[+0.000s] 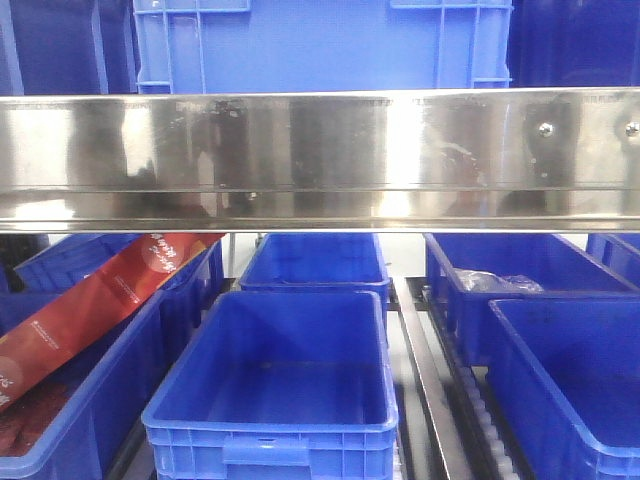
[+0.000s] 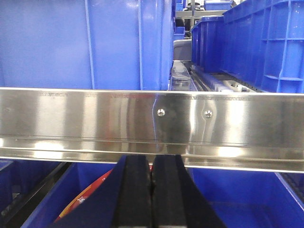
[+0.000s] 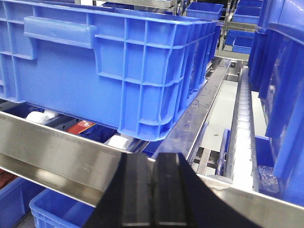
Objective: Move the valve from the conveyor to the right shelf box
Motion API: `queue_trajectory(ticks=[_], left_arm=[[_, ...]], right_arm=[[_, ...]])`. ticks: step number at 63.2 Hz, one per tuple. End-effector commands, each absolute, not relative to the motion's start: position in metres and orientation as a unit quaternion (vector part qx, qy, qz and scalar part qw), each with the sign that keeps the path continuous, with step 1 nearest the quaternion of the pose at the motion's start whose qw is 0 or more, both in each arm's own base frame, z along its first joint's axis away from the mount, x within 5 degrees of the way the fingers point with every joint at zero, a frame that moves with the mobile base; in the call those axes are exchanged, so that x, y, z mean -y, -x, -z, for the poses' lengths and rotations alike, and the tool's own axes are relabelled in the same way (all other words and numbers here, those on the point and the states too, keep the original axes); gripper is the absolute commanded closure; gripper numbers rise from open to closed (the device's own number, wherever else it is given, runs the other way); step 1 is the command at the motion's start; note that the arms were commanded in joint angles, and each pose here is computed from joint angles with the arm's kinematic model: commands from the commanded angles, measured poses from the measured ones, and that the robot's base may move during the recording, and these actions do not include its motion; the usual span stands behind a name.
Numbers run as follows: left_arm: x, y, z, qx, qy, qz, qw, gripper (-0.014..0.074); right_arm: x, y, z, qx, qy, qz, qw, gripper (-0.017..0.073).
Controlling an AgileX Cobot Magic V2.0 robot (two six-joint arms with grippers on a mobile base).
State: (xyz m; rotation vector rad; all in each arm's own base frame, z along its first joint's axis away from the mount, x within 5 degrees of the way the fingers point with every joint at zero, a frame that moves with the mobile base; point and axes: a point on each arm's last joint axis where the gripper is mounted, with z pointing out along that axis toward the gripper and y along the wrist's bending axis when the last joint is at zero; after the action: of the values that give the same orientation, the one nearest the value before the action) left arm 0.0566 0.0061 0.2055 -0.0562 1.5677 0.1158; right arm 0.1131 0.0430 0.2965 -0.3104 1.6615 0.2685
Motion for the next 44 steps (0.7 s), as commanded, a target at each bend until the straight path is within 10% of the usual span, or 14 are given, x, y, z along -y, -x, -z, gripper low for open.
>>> queue_trajectory(ticks=[1, 23, 44], left_arm=[[-0.006, -0.056, -0.208, -0.697, 0.023, -0.052, 0.714, 0.0704], [-0.006, -0.056, -0.208, -0.697, 0.023, -0.052, 0.714, 0.0704], [-0.006, -0.056, -0.208, -0.697, 0.023, -0.052, 0.714, 0.0704]], right_arm=[[-0.038, -0.109, -0.299, -0.73, 0.123, -0.112, 0.663, 0.0713], [-0.001, -0.07, -0.253, -0.718, -0.024, -0.029, 0.695, 0.0713], [0.002, -0.056, -0.206, -0.703, -0.027, -0.003, 0.71, 0.0713]])
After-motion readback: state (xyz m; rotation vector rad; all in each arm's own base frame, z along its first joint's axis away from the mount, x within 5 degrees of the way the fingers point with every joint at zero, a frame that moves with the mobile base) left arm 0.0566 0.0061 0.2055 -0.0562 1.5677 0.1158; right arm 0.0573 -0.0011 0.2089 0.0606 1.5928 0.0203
